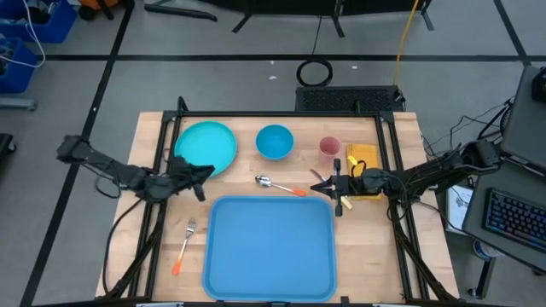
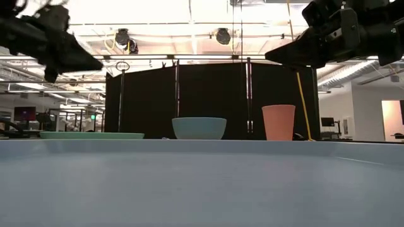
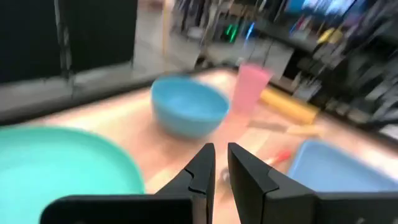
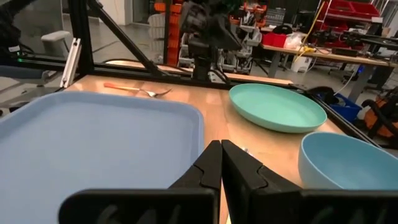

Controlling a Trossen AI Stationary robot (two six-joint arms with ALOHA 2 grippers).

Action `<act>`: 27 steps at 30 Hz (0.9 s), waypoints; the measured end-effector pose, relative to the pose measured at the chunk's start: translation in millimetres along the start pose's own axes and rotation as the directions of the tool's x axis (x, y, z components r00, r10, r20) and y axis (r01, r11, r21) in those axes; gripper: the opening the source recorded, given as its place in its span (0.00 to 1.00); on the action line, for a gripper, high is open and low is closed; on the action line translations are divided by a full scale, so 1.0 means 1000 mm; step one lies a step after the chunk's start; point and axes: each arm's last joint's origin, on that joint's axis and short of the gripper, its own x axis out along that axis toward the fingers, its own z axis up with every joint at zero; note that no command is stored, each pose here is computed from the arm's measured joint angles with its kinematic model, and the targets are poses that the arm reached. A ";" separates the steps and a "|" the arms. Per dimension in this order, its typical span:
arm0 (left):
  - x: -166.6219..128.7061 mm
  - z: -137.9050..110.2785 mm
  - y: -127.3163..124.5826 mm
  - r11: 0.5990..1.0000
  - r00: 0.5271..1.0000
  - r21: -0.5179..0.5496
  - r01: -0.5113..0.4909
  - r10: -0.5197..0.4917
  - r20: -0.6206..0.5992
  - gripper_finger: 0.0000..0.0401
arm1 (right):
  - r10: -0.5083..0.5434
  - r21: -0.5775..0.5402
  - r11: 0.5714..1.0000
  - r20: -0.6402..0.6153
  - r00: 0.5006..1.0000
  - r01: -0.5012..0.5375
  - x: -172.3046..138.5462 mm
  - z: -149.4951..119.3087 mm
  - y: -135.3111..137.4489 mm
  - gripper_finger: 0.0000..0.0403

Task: Set up tray
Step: Put the green plate on the blue tray

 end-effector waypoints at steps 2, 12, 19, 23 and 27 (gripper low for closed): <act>0.009 0.004 -0.002 0.996 0.994 0.043 -0.080 0.083 -0.068 0.12 | 0.000 -0.008 1.000 0.004 1.000 0.000 0.000 0.000 0.000 0.00; 0.054 0.036 -0.011 0.936 0.851 0.218 -0.276 0.344 -0.397 0.12 | 0.002 -0.016 1.000 -0.015 1.000 -0.002 0.000 -0.001 0.000 0.00; 0.084 0.032 -0.003 0.955 0.750 0.206 -0.215 0.296 -0.591 0.12 | 0.004 0.009 1.000 -0.026 1.000 -0.004 0.000 -0.003 0.000 0.00; 0.092 0.030 0.007 0.951 0.708 0.172 -0.258 0.307 -0.636 0.12 | 0.006 0.025 1.000 -0.034 0.999 -0.005 0.000 -0.003 0.001 0.00; 0.095 0.031 0.011 0.951 0.708 0.179 -0.251 0.307 -0.636 0.18 | 0.007 0.025 1.000 -0.040 0.999 -0.006 0.000 -0.004 0.001 0.00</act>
